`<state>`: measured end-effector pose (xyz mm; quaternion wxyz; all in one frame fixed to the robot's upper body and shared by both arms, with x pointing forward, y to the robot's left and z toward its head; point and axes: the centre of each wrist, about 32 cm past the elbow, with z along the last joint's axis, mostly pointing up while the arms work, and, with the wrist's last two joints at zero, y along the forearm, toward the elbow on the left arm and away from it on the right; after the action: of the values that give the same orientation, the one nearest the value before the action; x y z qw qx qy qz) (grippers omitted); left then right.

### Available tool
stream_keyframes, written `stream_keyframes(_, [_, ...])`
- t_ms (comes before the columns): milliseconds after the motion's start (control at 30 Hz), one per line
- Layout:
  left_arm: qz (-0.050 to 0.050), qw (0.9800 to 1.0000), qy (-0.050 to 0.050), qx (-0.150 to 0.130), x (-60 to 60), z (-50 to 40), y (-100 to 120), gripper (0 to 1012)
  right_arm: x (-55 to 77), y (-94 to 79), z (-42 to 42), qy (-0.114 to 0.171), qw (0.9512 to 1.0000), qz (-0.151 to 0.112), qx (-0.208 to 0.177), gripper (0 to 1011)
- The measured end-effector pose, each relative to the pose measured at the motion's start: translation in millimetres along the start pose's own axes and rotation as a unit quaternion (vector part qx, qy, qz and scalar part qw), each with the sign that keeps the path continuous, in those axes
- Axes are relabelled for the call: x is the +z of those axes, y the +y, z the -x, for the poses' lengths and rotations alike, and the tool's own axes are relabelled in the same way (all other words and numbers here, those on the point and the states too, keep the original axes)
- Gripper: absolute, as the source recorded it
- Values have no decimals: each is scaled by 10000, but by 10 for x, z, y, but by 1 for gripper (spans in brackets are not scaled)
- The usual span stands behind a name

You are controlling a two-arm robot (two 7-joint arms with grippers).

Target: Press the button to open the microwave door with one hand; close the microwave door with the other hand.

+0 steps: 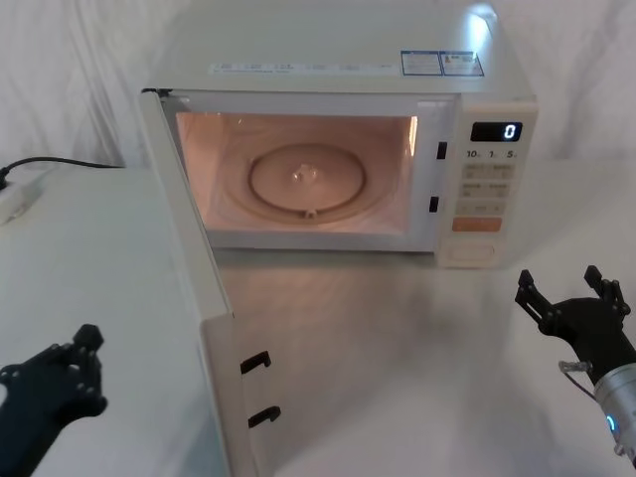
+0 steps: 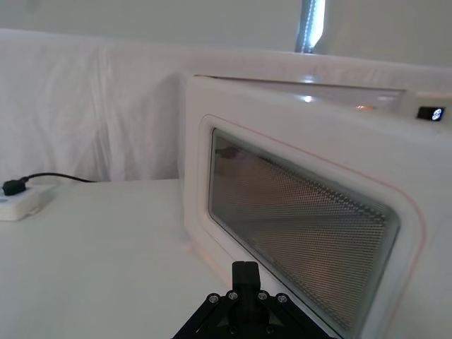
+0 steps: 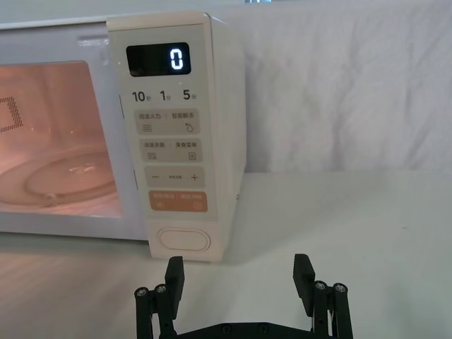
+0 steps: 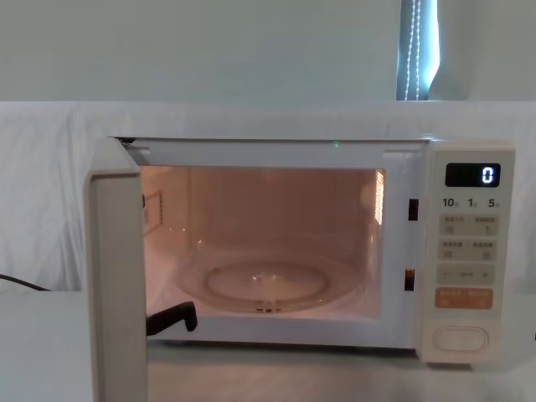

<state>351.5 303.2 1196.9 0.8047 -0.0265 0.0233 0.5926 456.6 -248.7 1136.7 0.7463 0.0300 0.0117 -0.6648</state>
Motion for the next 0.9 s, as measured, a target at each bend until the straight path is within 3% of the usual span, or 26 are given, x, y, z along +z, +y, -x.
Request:
stream_keyframes(67, [-11,10000,49,-56,51,-36,49,0,0,0,0,0,10000,0,0,1002])
stream_keyframes(200, [-29,9994,241,-254,219,-146,195,0,0,0,0,0,10000,0,0,1002])
stream_keyframes(400, [53,9976,460,-508,453,-241,301,0,0,0,0,0,10000,0,0,1002])
stream_keyframes(600, [114,9958,522,-747,591,-258,278,0,0,0,0,0,10000,0,0,1002])
stream_keyframes(767, [157,9936,504,-1000,685,-232,152,0,0,0,0,0,10000,0,1,1002])
stream_keyframes(900, [121,9921,495,-1148,718,-212,9,0,0,0,0,0,10000,1,1,1002])
